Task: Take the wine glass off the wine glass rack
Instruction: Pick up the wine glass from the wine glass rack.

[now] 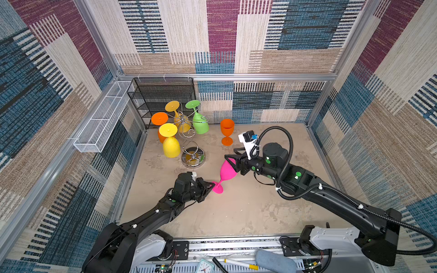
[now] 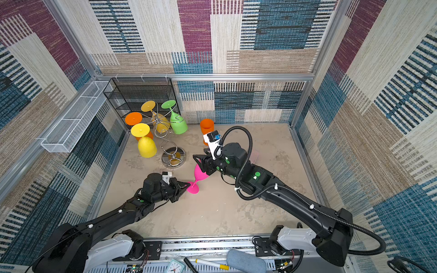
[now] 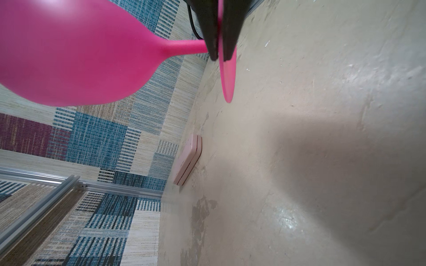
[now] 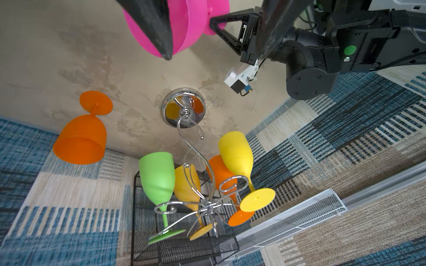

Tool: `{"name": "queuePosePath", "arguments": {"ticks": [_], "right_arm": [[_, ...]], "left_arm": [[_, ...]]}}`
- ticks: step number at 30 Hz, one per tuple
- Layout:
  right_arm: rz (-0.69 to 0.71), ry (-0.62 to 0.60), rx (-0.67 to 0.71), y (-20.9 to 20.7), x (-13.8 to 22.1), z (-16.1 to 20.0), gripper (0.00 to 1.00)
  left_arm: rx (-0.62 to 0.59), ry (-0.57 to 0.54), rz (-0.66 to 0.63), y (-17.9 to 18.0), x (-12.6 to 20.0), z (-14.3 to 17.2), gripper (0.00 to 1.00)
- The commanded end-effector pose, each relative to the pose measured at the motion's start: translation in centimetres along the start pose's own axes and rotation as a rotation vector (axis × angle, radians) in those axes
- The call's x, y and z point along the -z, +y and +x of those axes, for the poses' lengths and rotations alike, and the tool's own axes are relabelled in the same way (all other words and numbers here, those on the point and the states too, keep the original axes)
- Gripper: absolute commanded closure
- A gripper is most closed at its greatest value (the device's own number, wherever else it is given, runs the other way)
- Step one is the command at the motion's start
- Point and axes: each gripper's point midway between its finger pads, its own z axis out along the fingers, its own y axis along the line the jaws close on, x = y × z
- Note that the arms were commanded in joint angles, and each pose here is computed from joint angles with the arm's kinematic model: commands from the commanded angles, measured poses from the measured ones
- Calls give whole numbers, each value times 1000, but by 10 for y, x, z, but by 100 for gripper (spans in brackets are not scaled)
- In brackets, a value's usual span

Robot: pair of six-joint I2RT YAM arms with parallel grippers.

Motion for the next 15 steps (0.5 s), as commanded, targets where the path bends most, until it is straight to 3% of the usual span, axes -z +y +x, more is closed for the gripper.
{"name": "queuePosePath", "arguments": {"ticks": [1,15], "right_arm": [[-63,136,-109,6,-4,22,45],[-33,290,-184,-8,-17,54,58]], "left_arm": [[-59,8,98,-21,0,0,100],[-49,4,123,-18,3,-3,100]]}}
